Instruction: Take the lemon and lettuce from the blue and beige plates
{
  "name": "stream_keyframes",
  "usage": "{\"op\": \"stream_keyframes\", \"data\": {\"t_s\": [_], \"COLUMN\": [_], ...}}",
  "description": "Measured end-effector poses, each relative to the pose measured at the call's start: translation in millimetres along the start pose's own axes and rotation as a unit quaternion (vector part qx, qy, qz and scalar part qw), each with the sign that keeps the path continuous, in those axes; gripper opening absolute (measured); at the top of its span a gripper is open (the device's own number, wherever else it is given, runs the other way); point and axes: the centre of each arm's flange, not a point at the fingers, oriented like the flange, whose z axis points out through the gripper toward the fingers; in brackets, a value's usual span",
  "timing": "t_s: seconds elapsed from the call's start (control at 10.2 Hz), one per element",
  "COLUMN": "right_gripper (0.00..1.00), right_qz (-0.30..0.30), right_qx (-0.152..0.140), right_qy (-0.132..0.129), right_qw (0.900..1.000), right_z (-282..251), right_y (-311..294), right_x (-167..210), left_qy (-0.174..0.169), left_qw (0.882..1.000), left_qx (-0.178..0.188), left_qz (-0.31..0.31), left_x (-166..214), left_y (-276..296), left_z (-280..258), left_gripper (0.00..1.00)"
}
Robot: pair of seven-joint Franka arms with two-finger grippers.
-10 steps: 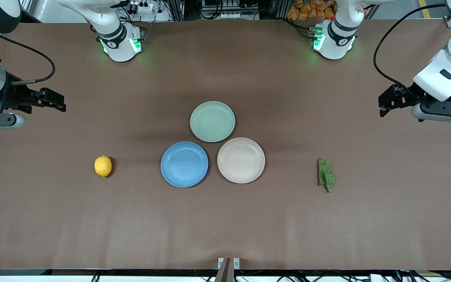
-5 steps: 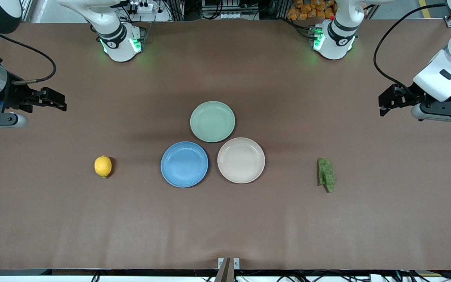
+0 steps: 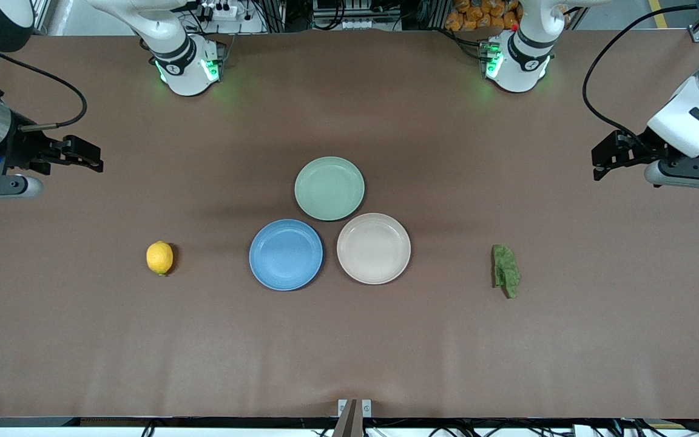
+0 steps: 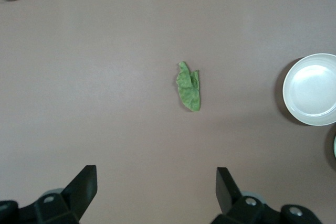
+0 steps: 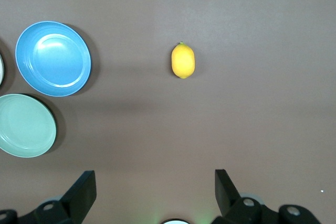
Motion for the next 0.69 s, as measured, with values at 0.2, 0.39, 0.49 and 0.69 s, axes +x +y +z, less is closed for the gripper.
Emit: {"op": "stream_keyframes", "data": {"t_s": [0.2, 0.39, 0.49, 0.69], "right_gripper": [1.0, 1.0, 1.0, 1.0], "right_qz": [0.001, 0.0, -0.001, -0.005], "right_qx": [0.0, 0.0, 0.0, 0.001], "right_qy": [0.0, 0.0, 0.0, 0.0], "right_qw": [1.0, 1.0, 1.0, 1.0], "right_z": [0.0, 0.1, 0.1, 0.3], "right_y": [0.9, 1.6, 2.8, 8.0], "right_x": [0.0, 0.1, 0.2, 0.5], "left_qy": [0.004, 0.006, 0.007, 0.007], "left_qw": [1.0, 1.0, 1.0, 1.0], "left_qx": [0.0, 0.001, 0.001, 0.001], "left_qz": [-0.001, -0.005, -0.008, -0.01], "left_x": [0.4, 0.6, 0.5, 0.4], "left_y": [-1.4, -5.6, -9.3, -11.3], "left_z": [-4.1, -6.0, -6.5, -6.7], "left_gripper": [1.0, 1.0, 1.0, 1.0]}}
